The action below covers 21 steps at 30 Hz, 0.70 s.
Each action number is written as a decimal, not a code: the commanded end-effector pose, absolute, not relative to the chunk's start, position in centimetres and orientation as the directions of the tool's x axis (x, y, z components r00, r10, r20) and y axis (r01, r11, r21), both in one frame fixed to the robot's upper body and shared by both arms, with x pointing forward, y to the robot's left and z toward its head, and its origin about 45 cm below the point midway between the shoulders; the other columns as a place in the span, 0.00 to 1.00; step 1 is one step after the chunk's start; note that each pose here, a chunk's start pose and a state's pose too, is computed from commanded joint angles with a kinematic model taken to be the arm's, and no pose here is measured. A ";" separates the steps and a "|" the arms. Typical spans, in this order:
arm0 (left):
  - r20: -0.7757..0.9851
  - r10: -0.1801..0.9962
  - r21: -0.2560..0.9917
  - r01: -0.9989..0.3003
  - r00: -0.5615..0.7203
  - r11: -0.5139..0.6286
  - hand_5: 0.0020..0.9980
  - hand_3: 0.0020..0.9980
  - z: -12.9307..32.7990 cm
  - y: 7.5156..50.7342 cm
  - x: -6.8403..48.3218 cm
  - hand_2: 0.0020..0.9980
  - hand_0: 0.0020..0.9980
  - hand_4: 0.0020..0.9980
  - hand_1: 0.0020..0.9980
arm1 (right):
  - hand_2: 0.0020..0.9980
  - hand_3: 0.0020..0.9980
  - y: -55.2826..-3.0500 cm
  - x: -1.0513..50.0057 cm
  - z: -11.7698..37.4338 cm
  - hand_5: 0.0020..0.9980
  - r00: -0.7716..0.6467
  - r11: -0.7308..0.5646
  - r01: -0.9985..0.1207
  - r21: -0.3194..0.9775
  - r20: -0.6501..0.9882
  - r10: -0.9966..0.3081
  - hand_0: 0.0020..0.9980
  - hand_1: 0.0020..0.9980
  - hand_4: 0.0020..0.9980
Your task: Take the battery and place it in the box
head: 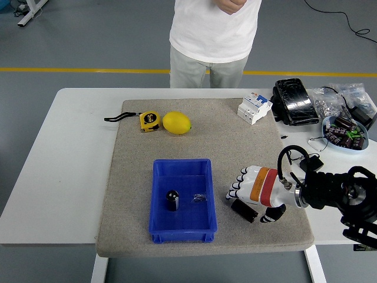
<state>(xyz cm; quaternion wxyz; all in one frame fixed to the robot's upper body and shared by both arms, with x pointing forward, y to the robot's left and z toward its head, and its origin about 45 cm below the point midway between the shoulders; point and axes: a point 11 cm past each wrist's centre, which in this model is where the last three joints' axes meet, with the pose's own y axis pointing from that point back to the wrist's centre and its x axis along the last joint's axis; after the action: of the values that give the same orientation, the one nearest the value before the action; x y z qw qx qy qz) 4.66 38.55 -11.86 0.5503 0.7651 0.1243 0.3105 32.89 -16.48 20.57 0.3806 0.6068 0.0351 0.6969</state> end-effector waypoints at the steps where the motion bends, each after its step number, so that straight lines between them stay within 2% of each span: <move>1: 0.338 0.532 0.919 -0.151 0.776 -0.363 0.70 0.69 -11.9 38.6 4.7 0.77 0.74 0.71 0.72 | 0.81 0.86 -16.3 32.9 20.5 0.27 0.026 -0.709 -0.486 0.511 0.820 0.572 0.71 0.73 0.98; 21: 0.328 0.526 0.921 -0.141 0.785 -0.363 0.70 0.69 -11.9 38.6 4.4 0.77 0.74 0.71 0.72 | 0.81 0.86 -15.7 33.9 18.6 0.28 0.091 -0.701 -0.497 0.511 0.834 0.544 0.70 0.72 0.98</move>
<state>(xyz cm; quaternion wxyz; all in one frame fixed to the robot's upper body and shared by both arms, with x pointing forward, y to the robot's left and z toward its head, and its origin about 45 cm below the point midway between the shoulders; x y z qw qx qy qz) 4.41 38.63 -11.87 0.5502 0.7679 0.1251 0.3031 33.88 -15.72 18.63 0.3861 0.6295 0.0185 0.6740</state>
